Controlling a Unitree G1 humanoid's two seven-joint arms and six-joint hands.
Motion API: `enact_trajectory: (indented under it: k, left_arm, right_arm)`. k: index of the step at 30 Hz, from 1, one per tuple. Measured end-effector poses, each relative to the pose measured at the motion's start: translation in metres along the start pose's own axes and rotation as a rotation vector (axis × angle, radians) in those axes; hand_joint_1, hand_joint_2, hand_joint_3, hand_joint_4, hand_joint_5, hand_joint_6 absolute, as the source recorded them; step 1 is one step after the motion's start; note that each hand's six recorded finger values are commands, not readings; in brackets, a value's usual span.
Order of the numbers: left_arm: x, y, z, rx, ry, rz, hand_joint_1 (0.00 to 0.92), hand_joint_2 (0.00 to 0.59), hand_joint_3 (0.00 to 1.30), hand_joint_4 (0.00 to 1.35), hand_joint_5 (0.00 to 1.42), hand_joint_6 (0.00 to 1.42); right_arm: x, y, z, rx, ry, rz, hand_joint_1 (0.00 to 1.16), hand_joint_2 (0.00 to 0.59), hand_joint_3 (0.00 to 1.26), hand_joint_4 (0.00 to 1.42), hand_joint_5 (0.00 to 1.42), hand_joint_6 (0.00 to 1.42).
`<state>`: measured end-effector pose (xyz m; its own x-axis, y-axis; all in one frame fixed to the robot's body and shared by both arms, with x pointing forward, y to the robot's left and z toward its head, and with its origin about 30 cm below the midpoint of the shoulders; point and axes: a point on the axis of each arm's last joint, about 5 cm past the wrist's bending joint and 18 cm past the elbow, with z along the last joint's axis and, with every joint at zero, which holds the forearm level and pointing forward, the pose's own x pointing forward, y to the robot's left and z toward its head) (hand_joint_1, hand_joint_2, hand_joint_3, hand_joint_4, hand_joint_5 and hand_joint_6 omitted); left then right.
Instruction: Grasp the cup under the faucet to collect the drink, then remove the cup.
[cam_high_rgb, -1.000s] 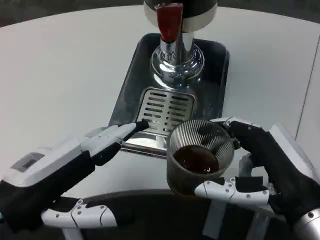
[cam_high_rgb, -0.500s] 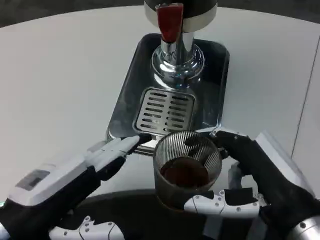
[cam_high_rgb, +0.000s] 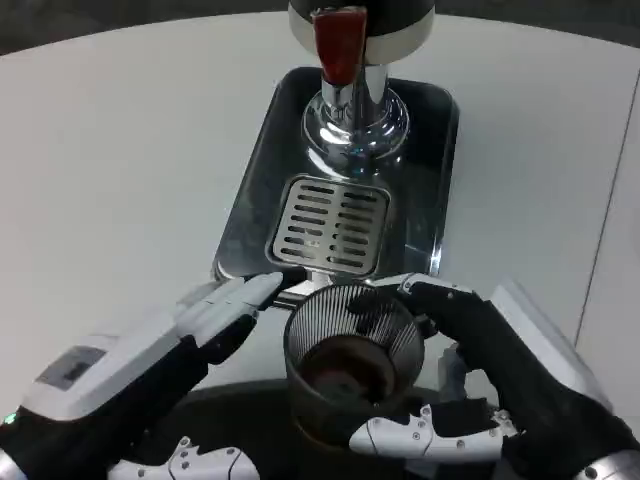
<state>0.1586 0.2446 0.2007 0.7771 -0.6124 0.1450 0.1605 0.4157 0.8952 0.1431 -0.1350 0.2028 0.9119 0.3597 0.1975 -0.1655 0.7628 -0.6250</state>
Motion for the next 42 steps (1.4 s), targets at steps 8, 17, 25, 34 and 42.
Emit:
enact_trajectory:
  k: [8, 17, 25, 34, 42]
  left_arm:
    - [0.002, -0.003, 0.0005, -0.019, 0.008, 0.012, 0.000, 0.064, 0.00, 0.00, 0.00, 0.00]
    - [0.001, -0.007, 0.0013, -0.038, 0.017, 0.018, 0.000, 0.067, 0.00, 0.00, 0.00, 0.00]
    - [-0.003, -0.011, 0.0021, -0.059, 0.042, 0.031, 0.000, 0.067, 0.00, 0.00, 0.00, 0.00]
    - [-0.002, -0.010, 0.0021, -0.057, 0.040, 0.034, 0.000, 0.062, 0.00, 0.00, 0.00, 0.00]
    - [-0.001, -0.009, 0.0022, -0.053, 0.034, 0.038, 0.000, 0.062, 0.00, 0.00, 0.00, 0.00]
  right_arm:
    - [0.000, 0.0035, 0.0015, 0.004, -0.005, 0.020, 1.03, 0.204, 0.88, 1.02, 1.14, 1.25]
    - [-0.002, 0.0061, 0.0022, 0.012, -0.004, 0.033, 1.03, 0.204, 0.88, 1.02, 1.14, 1.25]
    - [-0.001, 0.0079, 0.0036, 0.018, -0.013, 0.042, 1.03, 0.204, 0.88, 1.02, 1.14, 1.25]
    - [0.000, 0.0087, 0.0048, 0.021, -0.022, 0.044, 1.03, 0.204, 0.88, 1.02, 1.14, 1.25]
    - [0.001, 0.0082, 0.0059, 0.021, -0.031, 0.039, 1.03, 0.204, 0.88, 1.02, 1.14, 1.25]
